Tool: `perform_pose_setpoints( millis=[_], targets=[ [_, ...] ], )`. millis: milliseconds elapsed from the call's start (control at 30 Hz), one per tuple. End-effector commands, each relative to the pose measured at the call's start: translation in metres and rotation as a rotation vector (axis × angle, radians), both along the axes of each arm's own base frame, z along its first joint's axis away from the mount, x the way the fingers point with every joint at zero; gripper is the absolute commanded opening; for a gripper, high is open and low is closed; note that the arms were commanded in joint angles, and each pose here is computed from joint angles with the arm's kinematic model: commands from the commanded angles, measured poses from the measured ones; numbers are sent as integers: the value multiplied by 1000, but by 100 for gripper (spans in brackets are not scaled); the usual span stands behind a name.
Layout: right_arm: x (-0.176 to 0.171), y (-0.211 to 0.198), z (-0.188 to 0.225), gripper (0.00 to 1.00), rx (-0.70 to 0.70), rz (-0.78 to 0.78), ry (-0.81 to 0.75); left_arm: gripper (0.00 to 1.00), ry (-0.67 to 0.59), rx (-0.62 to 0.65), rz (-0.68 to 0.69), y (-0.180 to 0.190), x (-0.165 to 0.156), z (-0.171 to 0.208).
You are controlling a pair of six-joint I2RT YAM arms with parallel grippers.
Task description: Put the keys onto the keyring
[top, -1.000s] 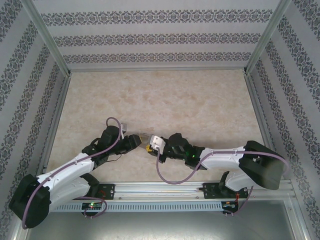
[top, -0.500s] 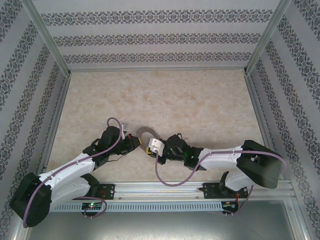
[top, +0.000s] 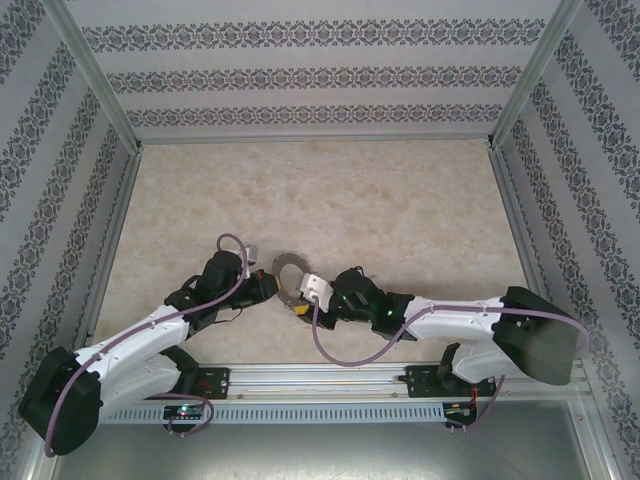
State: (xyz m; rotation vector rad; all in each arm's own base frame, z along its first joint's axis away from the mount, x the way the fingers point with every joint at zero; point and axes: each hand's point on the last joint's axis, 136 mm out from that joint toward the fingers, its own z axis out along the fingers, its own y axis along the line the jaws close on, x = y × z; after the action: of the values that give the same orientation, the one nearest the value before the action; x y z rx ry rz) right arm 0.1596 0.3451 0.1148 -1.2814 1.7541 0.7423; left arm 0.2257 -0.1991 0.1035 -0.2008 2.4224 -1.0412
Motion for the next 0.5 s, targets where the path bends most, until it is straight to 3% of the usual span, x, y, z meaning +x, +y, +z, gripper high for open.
perform_pose_setpoints(
  millis=[0,233,467],
  targets=[
    [-11,2,19,39,-1,12,133,0,-99,74,-50,3,6,17],
    [-9,14,18,40,-119,27,247,0,-133,124,-84,1,6,25],
    [-6,22,-10,34,-227,31,311,0,-144,143,-92,2,5,28]
  ],
)
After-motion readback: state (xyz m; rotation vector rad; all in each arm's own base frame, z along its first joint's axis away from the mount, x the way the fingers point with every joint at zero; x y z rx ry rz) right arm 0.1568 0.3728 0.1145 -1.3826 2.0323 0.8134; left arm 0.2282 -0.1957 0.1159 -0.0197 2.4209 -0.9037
